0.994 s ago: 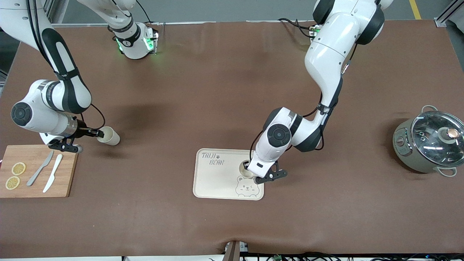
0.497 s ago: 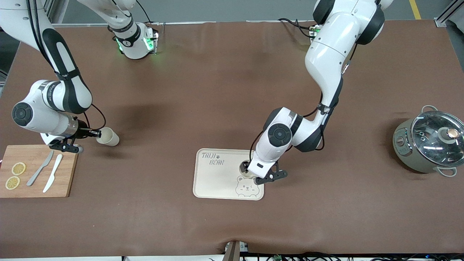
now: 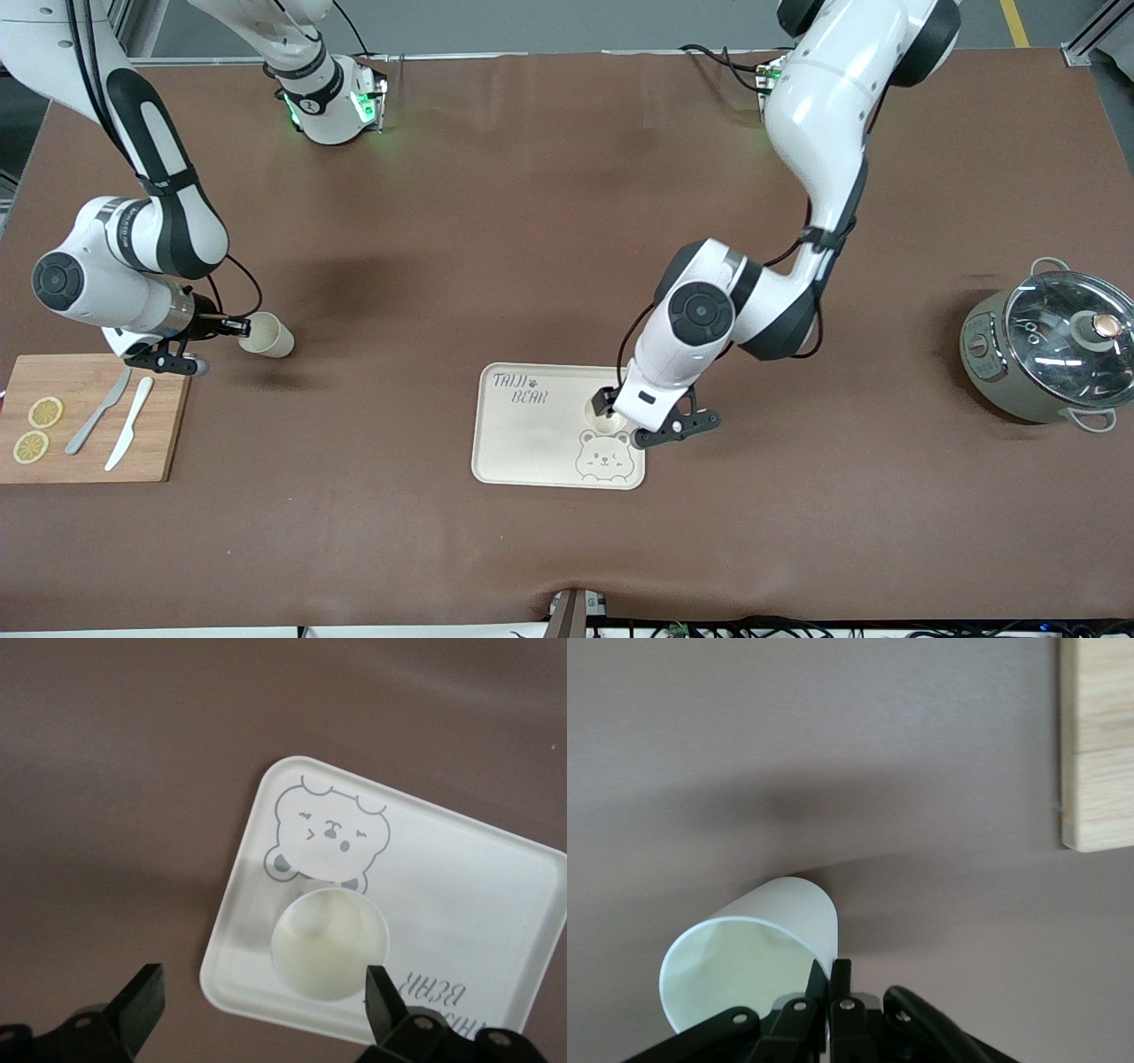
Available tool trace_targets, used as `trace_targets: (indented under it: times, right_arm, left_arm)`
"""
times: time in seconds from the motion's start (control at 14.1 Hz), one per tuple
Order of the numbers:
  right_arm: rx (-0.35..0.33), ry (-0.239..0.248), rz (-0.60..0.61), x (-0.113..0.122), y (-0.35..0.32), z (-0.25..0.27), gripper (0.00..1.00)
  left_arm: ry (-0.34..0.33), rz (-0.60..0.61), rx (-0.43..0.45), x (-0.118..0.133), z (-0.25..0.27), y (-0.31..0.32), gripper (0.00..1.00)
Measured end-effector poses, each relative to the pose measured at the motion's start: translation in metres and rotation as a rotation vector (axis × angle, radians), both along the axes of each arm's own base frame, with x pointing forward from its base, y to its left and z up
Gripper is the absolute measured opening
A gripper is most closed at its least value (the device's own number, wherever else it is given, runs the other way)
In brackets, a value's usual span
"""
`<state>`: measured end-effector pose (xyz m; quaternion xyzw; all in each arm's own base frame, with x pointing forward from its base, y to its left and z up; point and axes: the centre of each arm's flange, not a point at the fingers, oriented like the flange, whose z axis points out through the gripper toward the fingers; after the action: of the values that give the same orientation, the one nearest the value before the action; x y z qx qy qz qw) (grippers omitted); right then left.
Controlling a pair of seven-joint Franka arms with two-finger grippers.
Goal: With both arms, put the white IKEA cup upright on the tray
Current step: 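Open the left gripper and withdraw while the right gripper grasps the cup, then lift and carry the second white cup toward the tray with the right gripper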
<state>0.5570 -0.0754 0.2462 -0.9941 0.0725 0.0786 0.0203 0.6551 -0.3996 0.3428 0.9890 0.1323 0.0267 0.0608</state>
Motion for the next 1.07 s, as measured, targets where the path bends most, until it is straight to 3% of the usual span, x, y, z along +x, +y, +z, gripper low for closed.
trace_targets:
  times: [0.28,0.43,1.07]
  right_arm:
    - [0.029,0.023,-0.003,0.025,0.014,0.04,0.03]
    - [0.046,0.025,-0.029,0.04,0.032,0.067,0.03]
    - [0.053,-0.013,-0.194,0.069,0.133,0.119,0.03]
  left_arm:
    - [0.099,-0.158,0.087,-0.014,0.117,0.074,1.0]
    - [0.115,-0.239,0.102,-0.014,0.157,0.126,1.0]
    - [0.095,-0.358,0.127,-0.009,0.206,0.327,1.0]
